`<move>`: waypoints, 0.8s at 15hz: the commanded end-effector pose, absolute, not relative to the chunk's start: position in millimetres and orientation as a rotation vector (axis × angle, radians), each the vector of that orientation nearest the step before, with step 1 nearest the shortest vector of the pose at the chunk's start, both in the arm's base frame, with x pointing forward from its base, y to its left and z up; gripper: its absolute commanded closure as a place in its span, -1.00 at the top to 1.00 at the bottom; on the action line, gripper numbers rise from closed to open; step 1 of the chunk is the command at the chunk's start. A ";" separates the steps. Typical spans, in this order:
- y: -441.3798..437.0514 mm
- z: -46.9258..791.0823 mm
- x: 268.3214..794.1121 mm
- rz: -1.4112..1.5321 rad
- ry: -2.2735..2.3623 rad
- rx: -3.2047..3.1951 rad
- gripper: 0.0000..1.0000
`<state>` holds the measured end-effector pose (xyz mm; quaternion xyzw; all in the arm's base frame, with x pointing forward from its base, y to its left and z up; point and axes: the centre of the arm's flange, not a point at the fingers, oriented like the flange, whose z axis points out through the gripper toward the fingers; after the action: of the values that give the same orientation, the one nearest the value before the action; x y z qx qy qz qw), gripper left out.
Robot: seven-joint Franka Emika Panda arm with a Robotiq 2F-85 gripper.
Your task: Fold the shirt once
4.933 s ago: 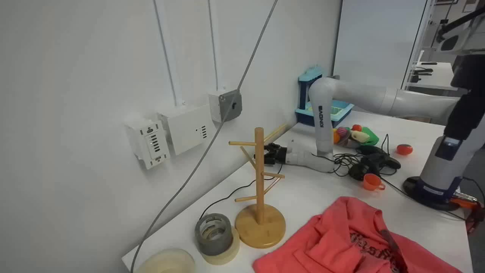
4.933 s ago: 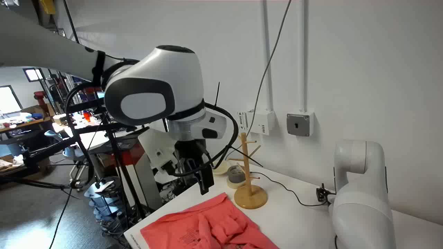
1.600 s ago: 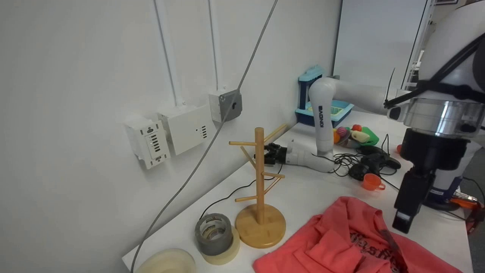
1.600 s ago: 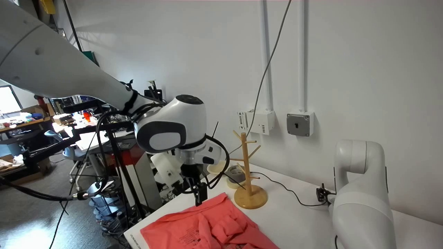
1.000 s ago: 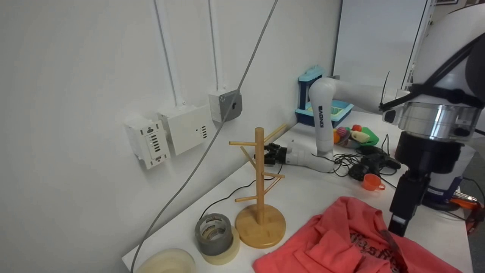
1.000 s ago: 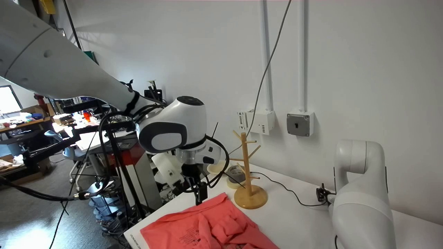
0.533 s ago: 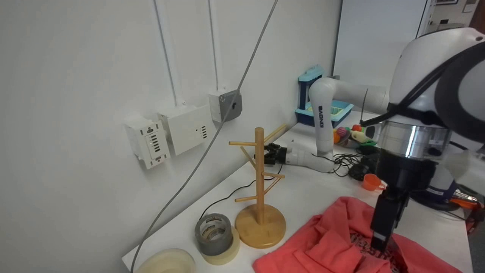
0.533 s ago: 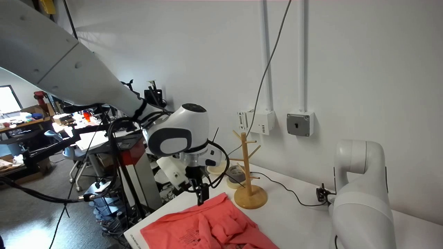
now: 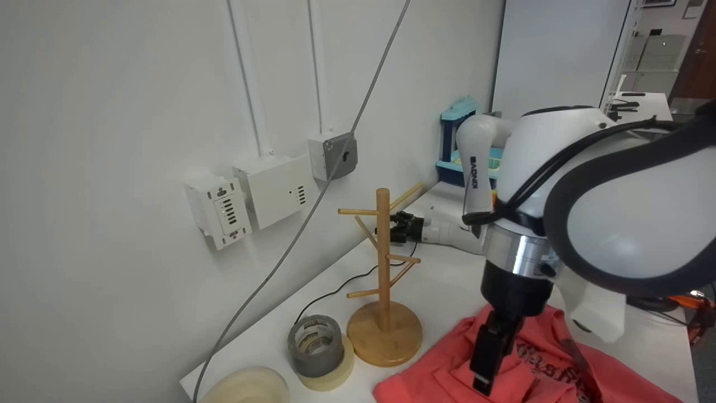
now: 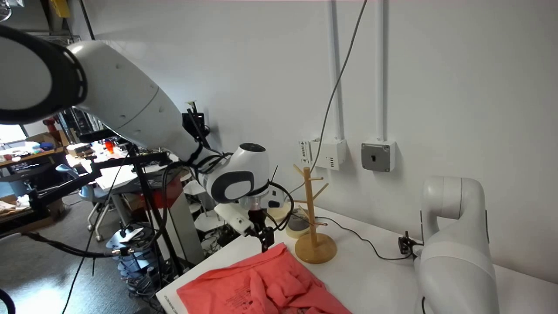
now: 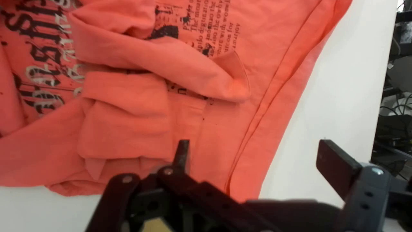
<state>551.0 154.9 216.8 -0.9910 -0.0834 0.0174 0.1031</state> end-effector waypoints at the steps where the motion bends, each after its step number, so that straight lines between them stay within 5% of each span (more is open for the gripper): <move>1: 188.1 201.6 587.9 -0.011 -0.268 -2.907 1.00; 12: 185.0 191.8 592.1 -0.015 -0.307 -2.921 1.00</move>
<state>579.1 190.0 202.5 -0.9882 -0.1012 0.0016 0.1146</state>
